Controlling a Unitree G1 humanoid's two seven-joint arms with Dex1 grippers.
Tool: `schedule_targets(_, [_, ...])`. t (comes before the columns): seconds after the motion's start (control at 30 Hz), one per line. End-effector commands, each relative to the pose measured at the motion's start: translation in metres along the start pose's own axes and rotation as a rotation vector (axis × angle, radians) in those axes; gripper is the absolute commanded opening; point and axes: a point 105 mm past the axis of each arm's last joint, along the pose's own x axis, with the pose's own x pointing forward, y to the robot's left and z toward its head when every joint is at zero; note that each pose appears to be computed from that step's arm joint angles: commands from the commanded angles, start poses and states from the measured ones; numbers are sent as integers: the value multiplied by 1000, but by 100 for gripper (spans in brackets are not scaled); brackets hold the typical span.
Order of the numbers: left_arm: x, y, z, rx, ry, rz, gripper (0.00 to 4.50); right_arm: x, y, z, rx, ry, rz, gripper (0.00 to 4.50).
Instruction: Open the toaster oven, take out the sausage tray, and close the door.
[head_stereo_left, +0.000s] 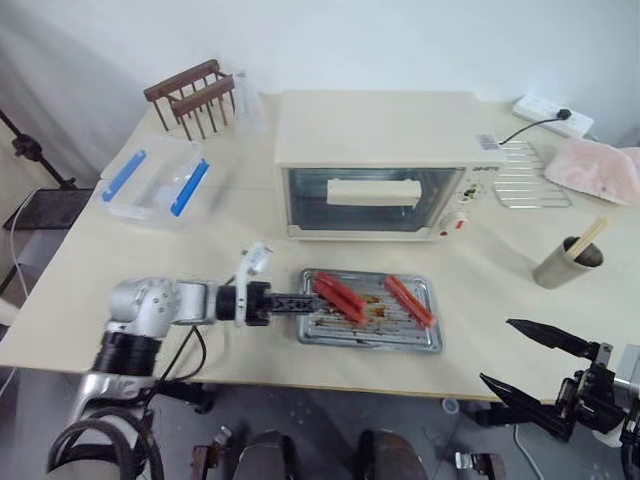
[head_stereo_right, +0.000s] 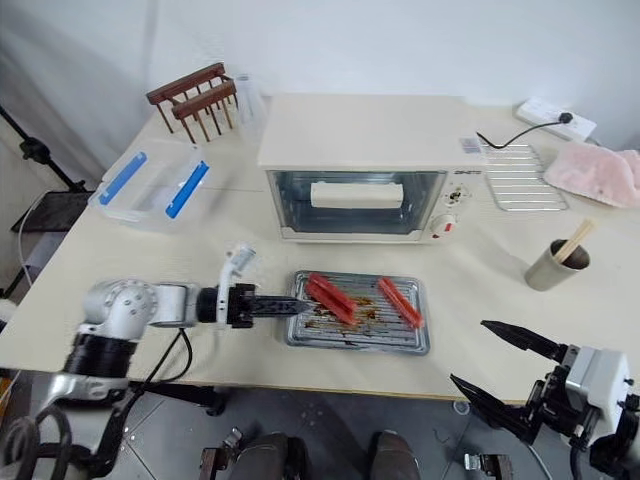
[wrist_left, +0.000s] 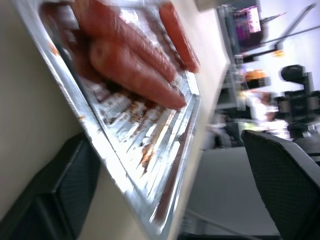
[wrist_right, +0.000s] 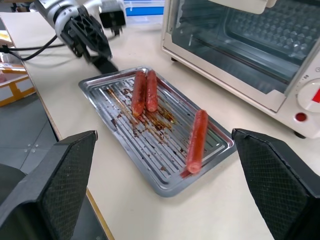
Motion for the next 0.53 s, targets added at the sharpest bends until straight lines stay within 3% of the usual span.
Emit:
schedule_targets(0.03, [-31, -6, 14, 374, -73, -27, 447, 1, -3, 4, -7, -7, 35, 450])
schedule_targets(0.13, [-63, 4, 11, 597, -60, 12, 447, 2, -7, 5, -18, -2, 67, 450])
schedule_targets(0.23, [-76, 9, 10, 676, -67, 31, 447, 4, -10, 6, -24, -2, 80, 450])
schedule_targets(0.37, [-110, 9, 7, 1036, -46, 145, 447, 9, -14, 11, -38, 1, 143, 450])
schedule_targets(0.53, [-125, 11, 3, 1088, -44, 197, 447, 13, -21, 10, -25, 2, 174, 450])
